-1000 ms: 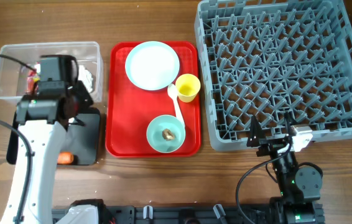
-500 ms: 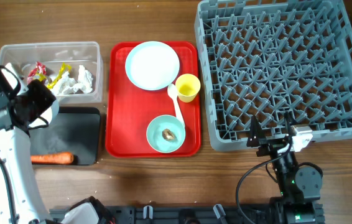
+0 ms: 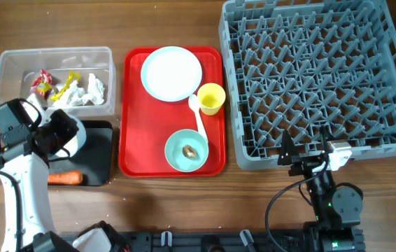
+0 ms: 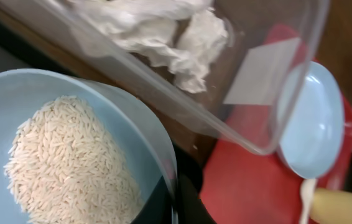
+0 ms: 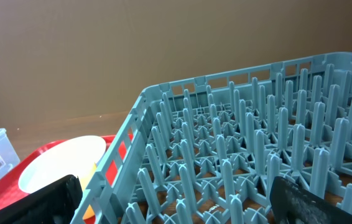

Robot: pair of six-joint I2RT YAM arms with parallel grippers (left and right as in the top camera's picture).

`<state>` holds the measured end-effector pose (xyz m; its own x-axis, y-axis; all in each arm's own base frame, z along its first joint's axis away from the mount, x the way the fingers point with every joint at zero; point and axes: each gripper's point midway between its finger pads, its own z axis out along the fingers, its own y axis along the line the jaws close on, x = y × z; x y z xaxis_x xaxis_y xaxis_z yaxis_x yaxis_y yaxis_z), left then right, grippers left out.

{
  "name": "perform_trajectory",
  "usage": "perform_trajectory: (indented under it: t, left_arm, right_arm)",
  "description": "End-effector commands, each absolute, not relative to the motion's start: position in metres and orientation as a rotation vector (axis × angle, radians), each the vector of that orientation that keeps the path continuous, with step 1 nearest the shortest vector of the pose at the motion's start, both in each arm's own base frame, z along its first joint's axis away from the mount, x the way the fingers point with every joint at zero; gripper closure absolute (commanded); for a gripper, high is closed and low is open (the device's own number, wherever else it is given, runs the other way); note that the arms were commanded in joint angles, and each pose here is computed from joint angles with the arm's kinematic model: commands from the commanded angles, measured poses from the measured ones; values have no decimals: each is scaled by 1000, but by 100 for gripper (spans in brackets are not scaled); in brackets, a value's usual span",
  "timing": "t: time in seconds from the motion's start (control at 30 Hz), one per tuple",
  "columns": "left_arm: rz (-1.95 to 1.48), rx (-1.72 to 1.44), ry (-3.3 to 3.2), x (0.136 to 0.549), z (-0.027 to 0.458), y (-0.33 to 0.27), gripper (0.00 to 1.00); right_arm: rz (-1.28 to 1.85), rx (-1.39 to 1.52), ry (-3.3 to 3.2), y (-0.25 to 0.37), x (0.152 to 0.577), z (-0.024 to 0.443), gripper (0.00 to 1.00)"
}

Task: Sort waste into correct bins and load items into the dishwasher rack
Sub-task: 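Tip the rice bowl over the black tray to pour out rice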

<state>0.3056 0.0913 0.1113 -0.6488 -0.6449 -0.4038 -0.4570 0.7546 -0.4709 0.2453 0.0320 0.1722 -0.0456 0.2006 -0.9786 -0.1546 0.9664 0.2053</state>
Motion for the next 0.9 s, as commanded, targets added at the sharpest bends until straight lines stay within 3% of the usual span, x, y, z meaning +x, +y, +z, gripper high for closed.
perform_trajectory:
  t: [0.0, 0.43, 0.87]
  left_arm:
    - [-715, -610, 2322, 313, 136, 60, 96]
    - [-945, -322, 2167, 300, 167, 47, 96]
    - [-1103, -367, 1892, 283, 209, 76, 96]
  right_arm:
    - [288, 46, 1584, 31, 245, 173, 0]
    - [287, 46, 1584, 31, 245, 173, 0]
    - [288, 46, 1584, 31, 245, 173, 0]
